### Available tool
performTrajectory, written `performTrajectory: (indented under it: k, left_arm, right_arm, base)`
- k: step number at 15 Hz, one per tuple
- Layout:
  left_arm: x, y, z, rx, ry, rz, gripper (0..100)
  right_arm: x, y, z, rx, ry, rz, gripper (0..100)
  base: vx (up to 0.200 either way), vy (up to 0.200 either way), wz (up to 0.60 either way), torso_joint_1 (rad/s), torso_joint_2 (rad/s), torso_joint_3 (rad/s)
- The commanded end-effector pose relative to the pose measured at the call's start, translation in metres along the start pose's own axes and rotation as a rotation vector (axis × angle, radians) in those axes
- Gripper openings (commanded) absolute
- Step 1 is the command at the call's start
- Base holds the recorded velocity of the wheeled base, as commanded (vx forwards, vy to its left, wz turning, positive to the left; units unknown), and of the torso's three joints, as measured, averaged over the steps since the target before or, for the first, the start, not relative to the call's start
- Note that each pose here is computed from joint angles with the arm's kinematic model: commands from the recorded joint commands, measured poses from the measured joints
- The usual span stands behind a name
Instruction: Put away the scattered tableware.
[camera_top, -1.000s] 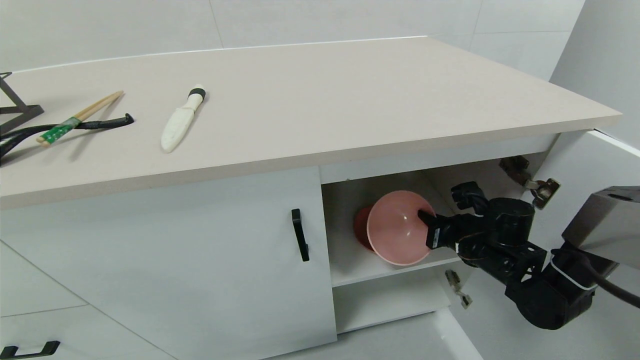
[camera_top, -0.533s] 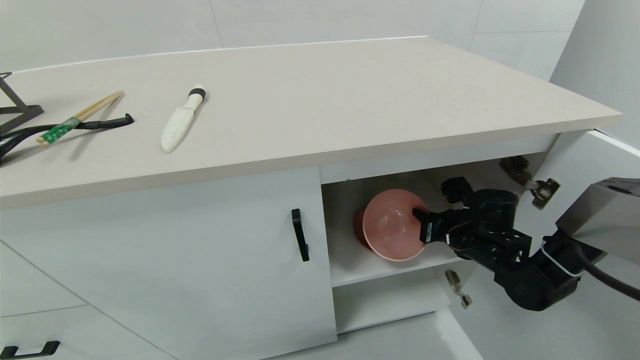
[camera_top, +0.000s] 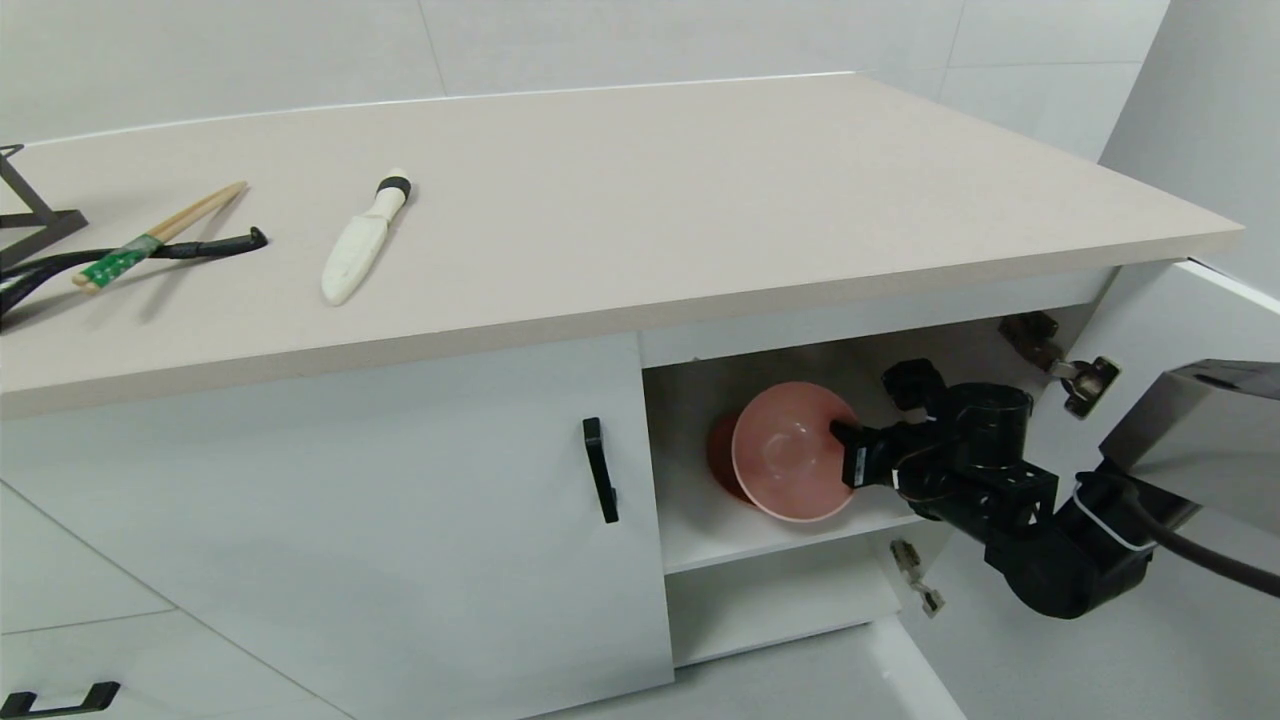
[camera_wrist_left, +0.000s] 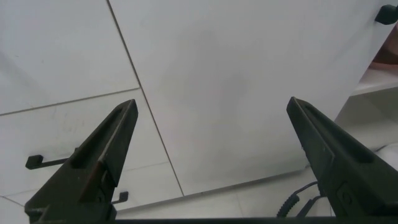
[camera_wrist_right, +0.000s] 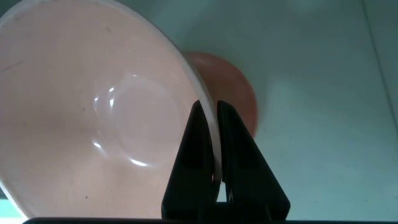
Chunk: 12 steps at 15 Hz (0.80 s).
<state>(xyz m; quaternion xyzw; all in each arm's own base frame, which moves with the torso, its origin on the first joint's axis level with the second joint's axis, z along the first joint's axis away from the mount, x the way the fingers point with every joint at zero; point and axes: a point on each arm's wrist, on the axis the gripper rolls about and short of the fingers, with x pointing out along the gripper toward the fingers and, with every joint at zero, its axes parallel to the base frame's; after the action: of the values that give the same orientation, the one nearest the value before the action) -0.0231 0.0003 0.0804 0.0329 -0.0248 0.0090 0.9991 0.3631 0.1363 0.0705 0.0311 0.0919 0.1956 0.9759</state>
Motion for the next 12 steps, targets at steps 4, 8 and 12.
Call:
performTrajectory:
  k: [4,8,12]
  left_arm:
    - [0.000,0.000,0.000,-0.002,0.001,0.000,100]
    - [0.000,0.000,0.000,-0.002,-0.002,0.002,100]
    - [0.000,0.000,0.000,-0.002,-0.002,0.002,100]
  right_arm:
    - [0.020,-0.002,-0.008,-0.001,-0.027,0.001,0]
    - [0.027,-0.004,-0.020,-0.002,-0.001,-0.001,0]
    - [0.028,-0.004,-0.018,-0.003,-0.012,0.000,0]
  base:
    - [0.000,0.000,0.00,0.000,0.00,0.000]
    - [0.000,0.000,0.00,0.000,0.00,0.000]
    - [0.000,0.000,0.00,0.000,0.00,0.000]
